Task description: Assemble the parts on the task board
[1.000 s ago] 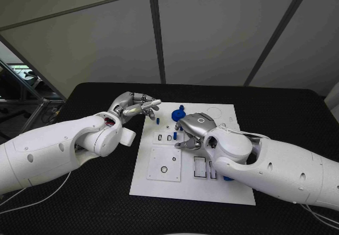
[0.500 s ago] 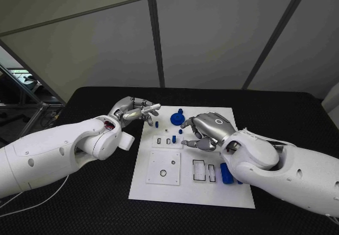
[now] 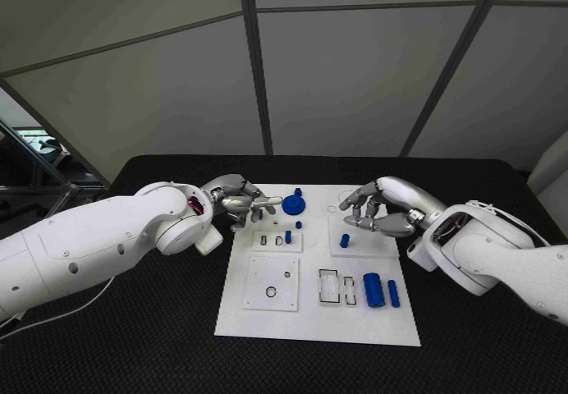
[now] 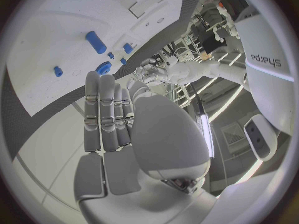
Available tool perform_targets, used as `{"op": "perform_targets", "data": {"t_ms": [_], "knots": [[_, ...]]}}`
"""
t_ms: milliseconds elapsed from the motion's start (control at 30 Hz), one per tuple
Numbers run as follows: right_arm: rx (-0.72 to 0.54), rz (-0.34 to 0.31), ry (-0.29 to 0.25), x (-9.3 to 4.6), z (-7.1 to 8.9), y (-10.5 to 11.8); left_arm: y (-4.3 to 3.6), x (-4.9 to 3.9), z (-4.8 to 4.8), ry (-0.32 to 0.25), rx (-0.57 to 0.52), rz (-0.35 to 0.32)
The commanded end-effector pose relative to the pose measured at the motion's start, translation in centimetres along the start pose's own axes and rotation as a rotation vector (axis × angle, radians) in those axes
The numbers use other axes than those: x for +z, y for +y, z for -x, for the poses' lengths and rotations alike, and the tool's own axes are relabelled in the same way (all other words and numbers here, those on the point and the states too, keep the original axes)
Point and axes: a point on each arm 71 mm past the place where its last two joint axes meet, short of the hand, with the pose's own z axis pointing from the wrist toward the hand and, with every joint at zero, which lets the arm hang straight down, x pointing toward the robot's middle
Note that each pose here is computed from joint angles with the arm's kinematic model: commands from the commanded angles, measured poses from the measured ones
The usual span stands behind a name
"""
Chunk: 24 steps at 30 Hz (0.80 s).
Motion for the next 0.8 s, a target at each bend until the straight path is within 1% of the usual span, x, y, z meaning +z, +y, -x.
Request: {"op": "perform_targets", "data": {"t_ms": [33, 133, 267, 400, 467, 600, 800], "knots": [[0.303, -0.029, -0.044, -0.3, 1.3, -1.2, 0.18, 0.63, -0.26, 0.083, 0.261, 0.165], [0.342, -0.05, -0.08, -0.6, 2.0, -2.0, -0.33, 1.35, -0.38, 0.095, 0.336, 0.204], [0.362, -0.058, -0.107, -0.8, 2.6, -2.4, -1.06, 2.56, -0.66, 0.111, 0.408, 0.254], [0.37, -0.057, -0.117, -0.8, 2.7, -2.5, -1.77, 3.51, -0.98, 0.12, 0.447, 0.284], [0.371, -0.057, -0.119, -0.7, 2.7, -2.4, -1.98, 3.71, -1.08, 0.122, 0.454, 0.289], [0.374, -0.058, -0.122, -0.6, 2.6, -2.4, -2.63, 4.39, -1.35, 0.127, 0.49, 0.307], [0.37, -0.069, -0.123, -0.4, 2.5, -2.3, -3.12, 5.5, -1.92, 0.141, 0.534, 0.325]]}}
